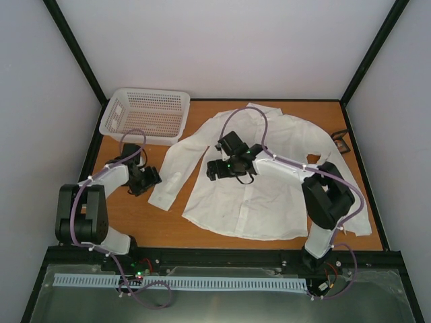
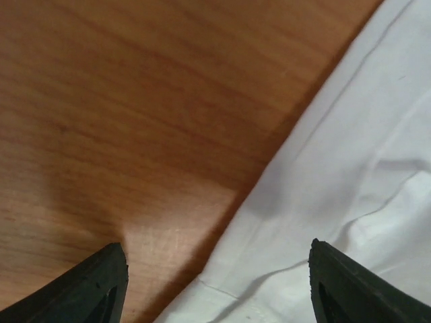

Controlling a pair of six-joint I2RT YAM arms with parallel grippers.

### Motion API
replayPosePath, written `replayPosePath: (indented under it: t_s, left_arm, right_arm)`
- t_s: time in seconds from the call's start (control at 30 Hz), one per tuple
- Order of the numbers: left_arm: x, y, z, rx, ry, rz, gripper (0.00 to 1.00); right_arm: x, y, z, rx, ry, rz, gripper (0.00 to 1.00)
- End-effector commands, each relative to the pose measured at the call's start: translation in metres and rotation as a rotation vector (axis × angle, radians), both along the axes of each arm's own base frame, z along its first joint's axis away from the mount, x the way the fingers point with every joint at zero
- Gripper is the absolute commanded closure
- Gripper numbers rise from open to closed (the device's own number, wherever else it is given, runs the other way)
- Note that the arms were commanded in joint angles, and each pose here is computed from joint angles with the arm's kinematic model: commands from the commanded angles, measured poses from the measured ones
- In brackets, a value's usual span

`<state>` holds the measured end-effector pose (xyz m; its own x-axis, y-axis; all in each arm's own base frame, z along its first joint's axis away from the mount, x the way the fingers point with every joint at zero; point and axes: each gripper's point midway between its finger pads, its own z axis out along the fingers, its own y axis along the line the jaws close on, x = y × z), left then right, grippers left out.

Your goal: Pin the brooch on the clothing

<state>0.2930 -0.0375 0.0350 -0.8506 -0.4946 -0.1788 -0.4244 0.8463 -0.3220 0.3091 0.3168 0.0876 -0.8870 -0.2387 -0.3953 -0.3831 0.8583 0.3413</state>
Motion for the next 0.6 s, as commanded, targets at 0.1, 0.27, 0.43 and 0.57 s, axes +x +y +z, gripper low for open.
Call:
replayPosePath:
  t_s: [0.1, 0.27, 0.43, 0.57]
  left_arm:
    - [-0.014, -0.02, -0.017, 0.036, 0.079, -0.102, 0.28]
    - [-0.022, -0.027, -0.03, 0.113, 0.137, -0.154, 0.47]
    - [-0.014, -0.021, -0.018, 0.231, 0.095, -0.149, 0.89]
    - [0.008, -0.016, 0.016, 0.325, -0.051, -0.17, 0.99]
  right_arm:
    - [0.009, 0.002, 0.066, 0.108, -0.156, -0.055, 0.03]
    - [0.003, 0.003, 0.072, 0.151, -0.15, -0.058, 0.02]
    - [-0.001, -0.004, 0.07, 0.148, -0.153, -0.076, 0.03]
    - [-0.003, -0.006, 0.072, 0.169, -0.159, -0.091, 0.02]
